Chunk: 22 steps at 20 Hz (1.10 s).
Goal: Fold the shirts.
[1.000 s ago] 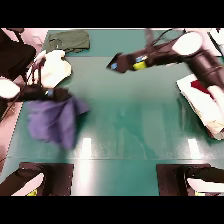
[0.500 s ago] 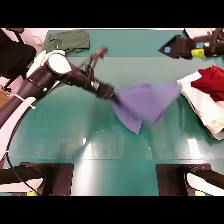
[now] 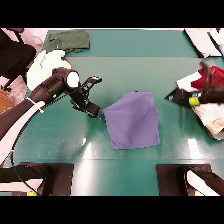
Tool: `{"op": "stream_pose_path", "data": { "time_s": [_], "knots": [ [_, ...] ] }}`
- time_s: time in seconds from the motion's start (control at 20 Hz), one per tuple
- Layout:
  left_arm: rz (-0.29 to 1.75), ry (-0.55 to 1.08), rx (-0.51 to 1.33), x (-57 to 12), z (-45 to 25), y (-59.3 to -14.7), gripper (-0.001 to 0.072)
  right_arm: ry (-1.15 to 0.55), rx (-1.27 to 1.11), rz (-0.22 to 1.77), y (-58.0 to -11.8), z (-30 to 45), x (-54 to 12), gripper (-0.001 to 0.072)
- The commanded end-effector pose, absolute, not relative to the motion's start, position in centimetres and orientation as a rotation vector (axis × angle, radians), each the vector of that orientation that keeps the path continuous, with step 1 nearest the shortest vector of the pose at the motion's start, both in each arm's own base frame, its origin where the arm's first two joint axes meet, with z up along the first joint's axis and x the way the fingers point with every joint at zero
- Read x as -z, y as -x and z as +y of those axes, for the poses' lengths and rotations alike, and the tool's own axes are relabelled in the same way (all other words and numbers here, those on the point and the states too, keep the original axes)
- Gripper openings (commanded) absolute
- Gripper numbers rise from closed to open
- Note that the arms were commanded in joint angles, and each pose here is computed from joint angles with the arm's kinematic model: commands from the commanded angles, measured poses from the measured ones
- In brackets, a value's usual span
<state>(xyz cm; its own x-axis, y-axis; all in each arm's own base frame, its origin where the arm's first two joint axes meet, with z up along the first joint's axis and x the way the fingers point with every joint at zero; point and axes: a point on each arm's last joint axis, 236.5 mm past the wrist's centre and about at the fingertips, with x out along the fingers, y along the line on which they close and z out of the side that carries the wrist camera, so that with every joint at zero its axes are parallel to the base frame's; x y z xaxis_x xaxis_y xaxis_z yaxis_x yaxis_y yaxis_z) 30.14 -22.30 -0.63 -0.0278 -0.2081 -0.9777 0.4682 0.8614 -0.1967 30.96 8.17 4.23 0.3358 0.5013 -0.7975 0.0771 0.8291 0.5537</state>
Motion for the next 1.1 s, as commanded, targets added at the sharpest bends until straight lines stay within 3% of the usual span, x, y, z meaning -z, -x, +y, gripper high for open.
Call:
{"op": "stream_pose_path", "data": {
  "time_s": [0.0,0.3,0.55,0.7,0.85,1.05],
  "knots": [
    [1.511,-0.246,0.513,1.0,-21.4,-30.3,0.0715,-0.682,-0.319,1.384,-24.7,9.9,0.6,0.0616],
    [1.508,-0.250,0.511,1.0,-21.3,-30.4,0.0715,-0.740,-0.270,1.487,-19.1,10.8,5.6,0.0615],
    [1.516,-0.246,0.514,0.9,-21.3,-30.2,0.0715,-0.881,-0.295,1.475,-20.3,12.5,8.2,0.0587],
    [1.521,-0.242,0.514,0.9,-21.4,-30.0,0.0715,-1.007,-0.345,1.433,-22.6,13.9,8.4,0.0424],
    [1.522,-0.242,0.514,0.9,-21.4,-30.0,0.0714,-0.986,-0.491,1.453,-23.6,15.8,7.0,0.0025],
    [1.501,-0.237,0.504,0.9,-21.4,-30.5,0.0714,-0.909,-0.641,1.186,-29.1,17.2,-3.0,0.0023]
  ]
}}
